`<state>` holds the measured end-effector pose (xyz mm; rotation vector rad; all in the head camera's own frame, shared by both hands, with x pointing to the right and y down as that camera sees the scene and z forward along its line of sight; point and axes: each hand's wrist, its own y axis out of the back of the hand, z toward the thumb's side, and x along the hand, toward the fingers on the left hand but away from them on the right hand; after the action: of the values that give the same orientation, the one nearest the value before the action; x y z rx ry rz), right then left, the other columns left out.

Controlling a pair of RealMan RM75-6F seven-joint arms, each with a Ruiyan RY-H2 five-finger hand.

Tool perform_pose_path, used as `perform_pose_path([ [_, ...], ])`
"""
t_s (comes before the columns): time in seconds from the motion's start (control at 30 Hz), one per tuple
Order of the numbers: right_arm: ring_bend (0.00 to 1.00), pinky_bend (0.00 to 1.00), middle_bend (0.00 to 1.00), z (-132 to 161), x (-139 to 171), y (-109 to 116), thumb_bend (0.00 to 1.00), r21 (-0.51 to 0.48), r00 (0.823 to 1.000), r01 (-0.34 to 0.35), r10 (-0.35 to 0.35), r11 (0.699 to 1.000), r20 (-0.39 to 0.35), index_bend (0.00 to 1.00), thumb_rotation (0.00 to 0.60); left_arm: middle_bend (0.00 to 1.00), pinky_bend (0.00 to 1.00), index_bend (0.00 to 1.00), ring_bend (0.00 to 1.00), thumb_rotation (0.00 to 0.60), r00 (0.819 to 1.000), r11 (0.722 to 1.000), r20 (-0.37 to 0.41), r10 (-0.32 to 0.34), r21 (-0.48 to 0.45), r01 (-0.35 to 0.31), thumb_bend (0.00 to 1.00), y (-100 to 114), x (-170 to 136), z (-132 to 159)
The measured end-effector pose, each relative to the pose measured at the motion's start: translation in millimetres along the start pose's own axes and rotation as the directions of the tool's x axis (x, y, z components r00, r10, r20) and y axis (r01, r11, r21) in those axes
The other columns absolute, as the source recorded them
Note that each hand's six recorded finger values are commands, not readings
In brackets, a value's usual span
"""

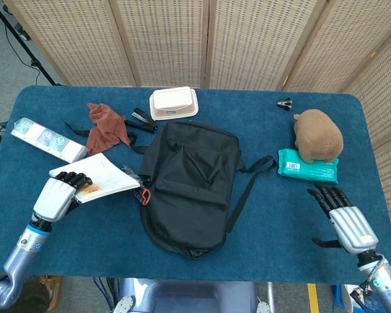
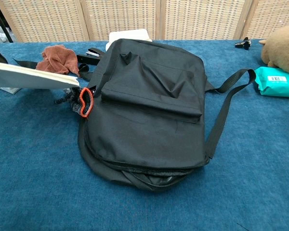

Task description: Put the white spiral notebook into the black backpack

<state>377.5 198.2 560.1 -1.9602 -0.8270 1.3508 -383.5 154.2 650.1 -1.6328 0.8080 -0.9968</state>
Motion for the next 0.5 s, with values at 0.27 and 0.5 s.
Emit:
perform_pose_path([
  [0.27, 0.01, 0.04, 0.06, 36.9, -28.8, -6.5, 0.0, -0.008, 0.983, -0.114, 0.112, 0.993, -0.145, 0.14, 0.6, 0.59, 0.53, 0.71, 0.46, 0.6, 0.999, 0.999, -0.011, 0.042, -0.011, -0.042, 0.63, 17.9, 8.3, -5.5],
  [0.5, 0.06, 0.08, 0.1, 64.0, -57.6, -13.6, 0.0, 0.039, 0.966, -0.144, 0.149, 0.989, -0.209, 0.19, 0.6, 0.59, 0.53, 0.71, 0.46, 0.6, 0.997, 0.997, -0.011, 0.075, -0.027, -0.076, 0.63, 31.3, 12.8, -4.9],
])
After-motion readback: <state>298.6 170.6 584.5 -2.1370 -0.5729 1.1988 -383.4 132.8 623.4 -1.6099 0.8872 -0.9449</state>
